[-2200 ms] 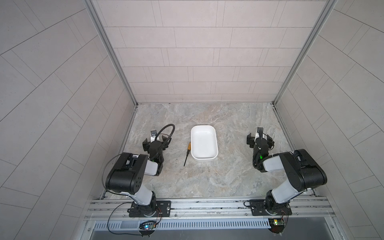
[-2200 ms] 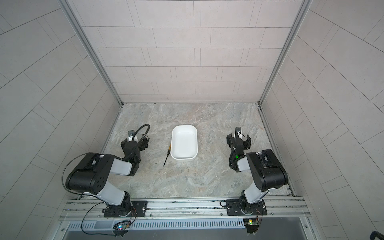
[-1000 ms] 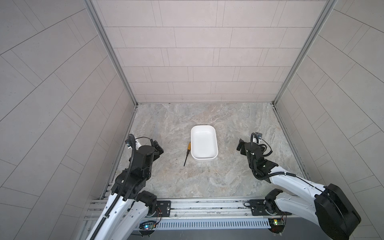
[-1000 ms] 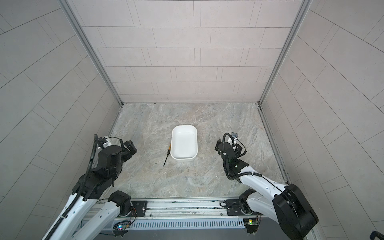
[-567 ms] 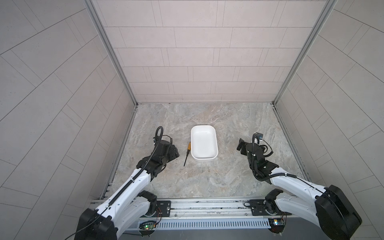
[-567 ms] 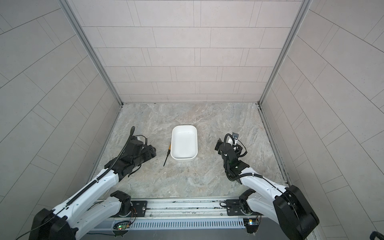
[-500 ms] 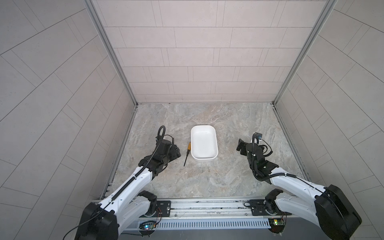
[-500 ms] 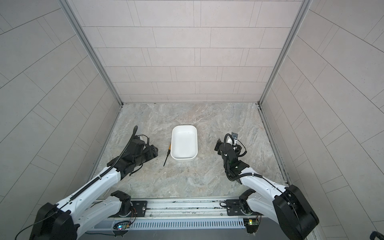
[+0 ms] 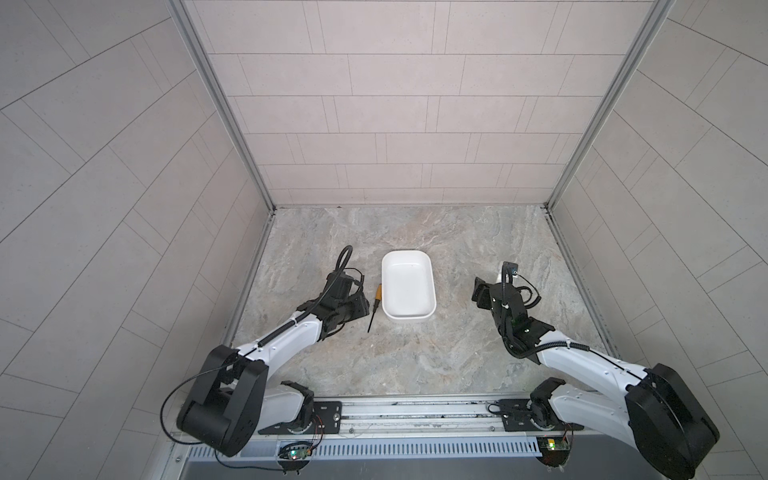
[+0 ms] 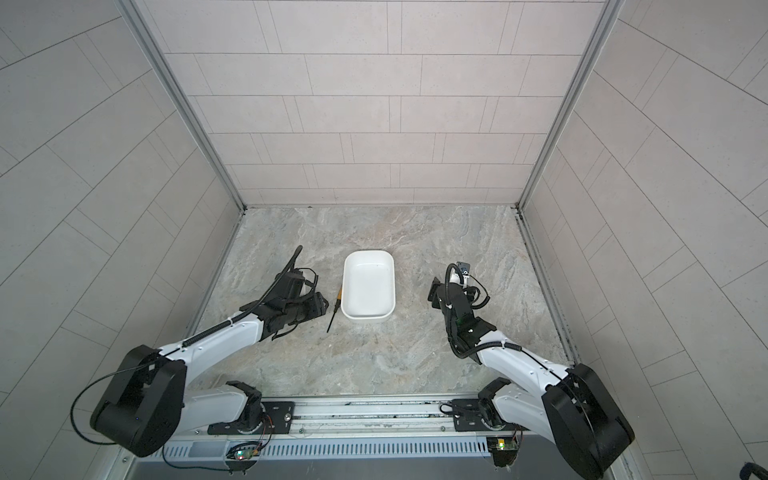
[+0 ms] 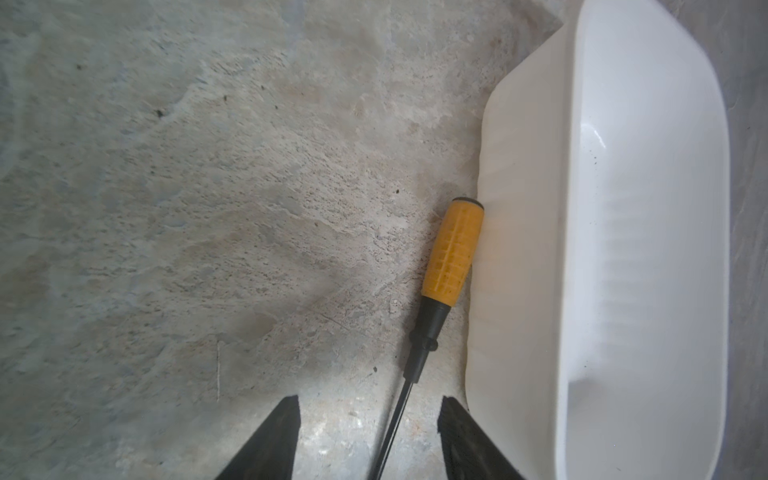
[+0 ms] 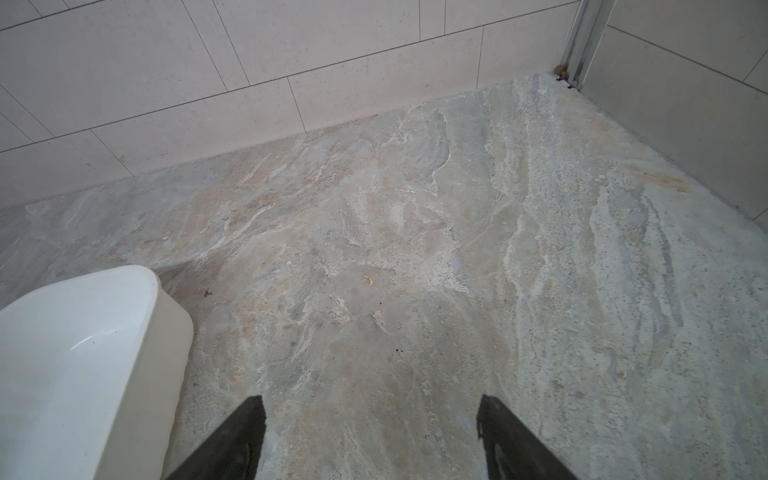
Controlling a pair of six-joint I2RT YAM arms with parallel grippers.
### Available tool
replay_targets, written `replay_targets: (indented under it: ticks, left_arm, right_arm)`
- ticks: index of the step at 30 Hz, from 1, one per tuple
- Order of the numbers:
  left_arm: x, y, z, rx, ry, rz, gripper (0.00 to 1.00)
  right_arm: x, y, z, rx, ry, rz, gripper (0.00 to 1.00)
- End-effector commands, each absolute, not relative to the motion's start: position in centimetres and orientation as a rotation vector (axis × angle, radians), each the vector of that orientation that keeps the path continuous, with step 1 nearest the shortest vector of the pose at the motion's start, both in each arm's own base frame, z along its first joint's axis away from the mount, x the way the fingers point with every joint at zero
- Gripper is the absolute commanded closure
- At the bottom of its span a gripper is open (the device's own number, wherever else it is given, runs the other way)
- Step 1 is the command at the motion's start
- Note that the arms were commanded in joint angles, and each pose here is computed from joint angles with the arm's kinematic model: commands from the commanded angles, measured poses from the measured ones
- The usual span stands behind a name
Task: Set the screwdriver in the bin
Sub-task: 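Lower the left gripper to the yellow-handled screwdriver while the right arm shifts, then close the left gripper on the screwdriver shaft and lift it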
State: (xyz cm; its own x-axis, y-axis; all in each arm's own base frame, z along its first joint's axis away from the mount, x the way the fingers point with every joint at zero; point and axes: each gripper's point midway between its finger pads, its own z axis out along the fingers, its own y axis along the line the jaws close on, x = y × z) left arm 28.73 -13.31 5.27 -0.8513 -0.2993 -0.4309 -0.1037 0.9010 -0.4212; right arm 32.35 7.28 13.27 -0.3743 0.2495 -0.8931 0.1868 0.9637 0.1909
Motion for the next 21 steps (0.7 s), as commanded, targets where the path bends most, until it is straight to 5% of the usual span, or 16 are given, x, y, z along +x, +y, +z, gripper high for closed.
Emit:
replay_targets:
  ticks: [1,6,21]
  left_arm:
    - [29.9,-14.8,5.9,-0.223,2.540,-0.584,0.46]
    - [30.5,-15.5,5.4,-0.175,2.560,-0.564,0.52]
    - [31.0,-16.7,3.4,-0.112,2.626,-0.495,0.55]
  right_arm:
    - [32.2,6.8,13.4,0.333,1.948,0.058,0.21]
    - [32.5,6.8,13.4,0.321,1.957,0.041,0.29]
    - [31.8,5.4,14.5,0.342,1.909,-0.026,0.29]
